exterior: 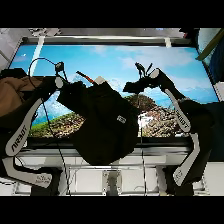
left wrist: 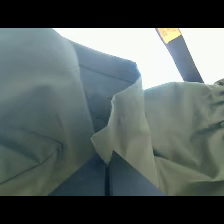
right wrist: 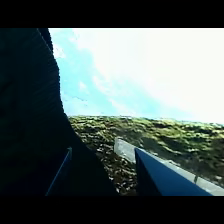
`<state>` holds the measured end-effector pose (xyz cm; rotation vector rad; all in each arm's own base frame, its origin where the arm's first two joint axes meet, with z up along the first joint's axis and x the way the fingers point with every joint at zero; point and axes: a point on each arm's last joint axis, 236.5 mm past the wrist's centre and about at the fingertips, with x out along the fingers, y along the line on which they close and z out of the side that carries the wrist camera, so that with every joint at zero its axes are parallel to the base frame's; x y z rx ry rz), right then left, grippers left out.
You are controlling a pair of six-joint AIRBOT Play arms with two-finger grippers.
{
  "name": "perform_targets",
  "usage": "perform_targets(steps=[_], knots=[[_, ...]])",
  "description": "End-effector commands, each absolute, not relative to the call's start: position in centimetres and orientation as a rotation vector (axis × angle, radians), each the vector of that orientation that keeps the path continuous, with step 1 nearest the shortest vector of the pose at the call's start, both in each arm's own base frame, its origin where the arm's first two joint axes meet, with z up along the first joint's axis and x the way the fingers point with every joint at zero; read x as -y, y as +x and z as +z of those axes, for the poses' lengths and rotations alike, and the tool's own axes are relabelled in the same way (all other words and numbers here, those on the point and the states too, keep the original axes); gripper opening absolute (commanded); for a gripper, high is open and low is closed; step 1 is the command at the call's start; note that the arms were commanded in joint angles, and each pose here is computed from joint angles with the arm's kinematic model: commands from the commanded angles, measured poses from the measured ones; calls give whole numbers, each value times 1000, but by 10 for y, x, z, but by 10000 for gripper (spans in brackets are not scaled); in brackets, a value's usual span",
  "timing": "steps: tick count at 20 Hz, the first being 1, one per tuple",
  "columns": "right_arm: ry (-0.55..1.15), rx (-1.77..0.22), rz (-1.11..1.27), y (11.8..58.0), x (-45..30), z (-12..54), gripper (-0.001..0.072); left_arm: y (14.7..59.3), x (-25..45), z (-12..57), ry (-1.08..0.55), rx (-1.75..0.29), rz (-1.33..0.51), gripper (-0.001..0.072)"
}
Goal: Fold the clothes and pants, and hang the long-sleeved shirts on hangers.
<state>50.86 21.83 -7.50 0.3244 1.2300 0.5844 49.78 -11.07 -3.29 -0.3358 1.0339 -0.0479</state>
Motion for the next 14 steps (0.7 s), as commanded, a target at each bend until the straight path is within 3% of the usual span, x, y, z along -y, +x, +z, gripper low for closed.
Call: perform_targets(steps=[1, 5, 14], knots=[[301, -1241, 621, 506, -228, -81, 448, 489, 102, -16, -245, -1039, -73, 13], [290, -1235, 700, 518, -253, -77, 448, 459, 74, 19, -102, -1072, -29, 13], [268, -1336, 748, 512, -277, -110, 447, 434, 71, 23, -58, -1144, -28, 12]])
